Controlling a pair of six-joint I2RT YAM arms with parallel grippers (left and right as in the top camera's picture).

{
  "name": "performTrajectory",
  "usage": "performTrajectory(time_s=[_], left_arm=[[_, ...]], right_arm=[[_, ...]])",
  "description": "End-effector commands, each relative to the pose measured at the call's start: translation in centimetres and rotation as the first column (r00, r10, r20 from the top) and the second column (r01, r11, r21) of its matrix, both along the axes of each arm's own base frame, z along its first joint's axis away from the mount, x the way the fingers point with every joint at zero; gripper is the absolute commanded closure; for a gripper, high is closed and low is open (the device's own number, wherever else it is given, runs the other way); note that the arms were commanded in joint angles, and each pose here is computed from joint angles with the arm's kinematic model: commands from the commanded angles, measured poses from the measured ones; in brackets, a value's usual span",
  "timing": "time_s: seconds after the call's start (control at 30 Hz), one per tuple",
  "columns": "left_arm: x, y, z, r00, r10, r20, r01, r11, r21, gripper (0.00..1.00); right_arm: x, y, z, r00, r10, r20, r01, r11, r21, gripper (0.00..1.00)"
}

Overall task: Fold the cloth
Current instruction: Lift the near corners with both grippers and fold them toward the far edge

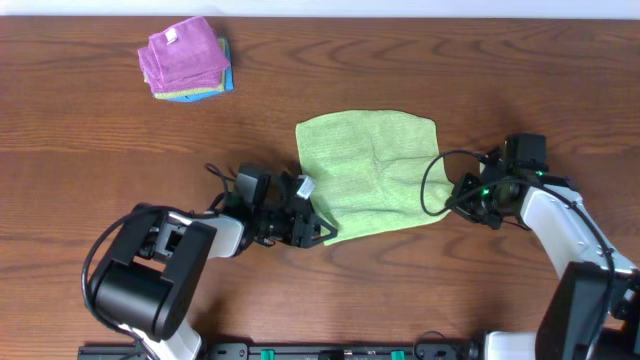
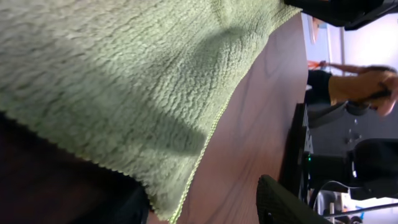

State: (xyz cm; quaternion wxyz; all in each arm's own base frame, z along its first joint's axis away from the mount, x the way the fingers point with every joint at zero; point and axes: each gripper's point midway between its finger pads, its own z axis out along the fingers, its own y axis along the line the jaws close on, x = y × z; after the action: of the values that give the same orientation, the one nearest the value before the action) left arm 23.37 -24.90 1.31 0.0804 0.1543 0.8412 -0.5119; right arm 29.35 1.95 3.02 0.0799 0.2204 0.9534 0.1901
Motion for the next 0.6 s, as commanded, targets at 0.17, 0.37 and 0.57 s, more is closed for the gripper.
performTrajectory(time_s=[0.17,0.37,0.57], left_arm=[[-1.21,2.04,-5.53,0.997,0.075,-0.02,-0.069,0.97,0.233,0.43],[-1.01,2.22,-5.72,0.996,0.084,-0.011,-0.079,0.966,0.247,0.44],[-1.38,1.91,-5.39,0.995,0.085,-0.047,-0.073,0.972,0.223,0.49]], right_arm=[[0.48,0.22,0.83,0.999,0.022,0.027,-0.022,1.0,-0.003,0.98],[0.5,0.21,0.83,0.999,0.022,0.028,-0.022,1.0,-0.004,0.98],[0.8,0.17,0.9,0.999,0.019,0.039,-0.019,1.0,-0.005,0.98]])
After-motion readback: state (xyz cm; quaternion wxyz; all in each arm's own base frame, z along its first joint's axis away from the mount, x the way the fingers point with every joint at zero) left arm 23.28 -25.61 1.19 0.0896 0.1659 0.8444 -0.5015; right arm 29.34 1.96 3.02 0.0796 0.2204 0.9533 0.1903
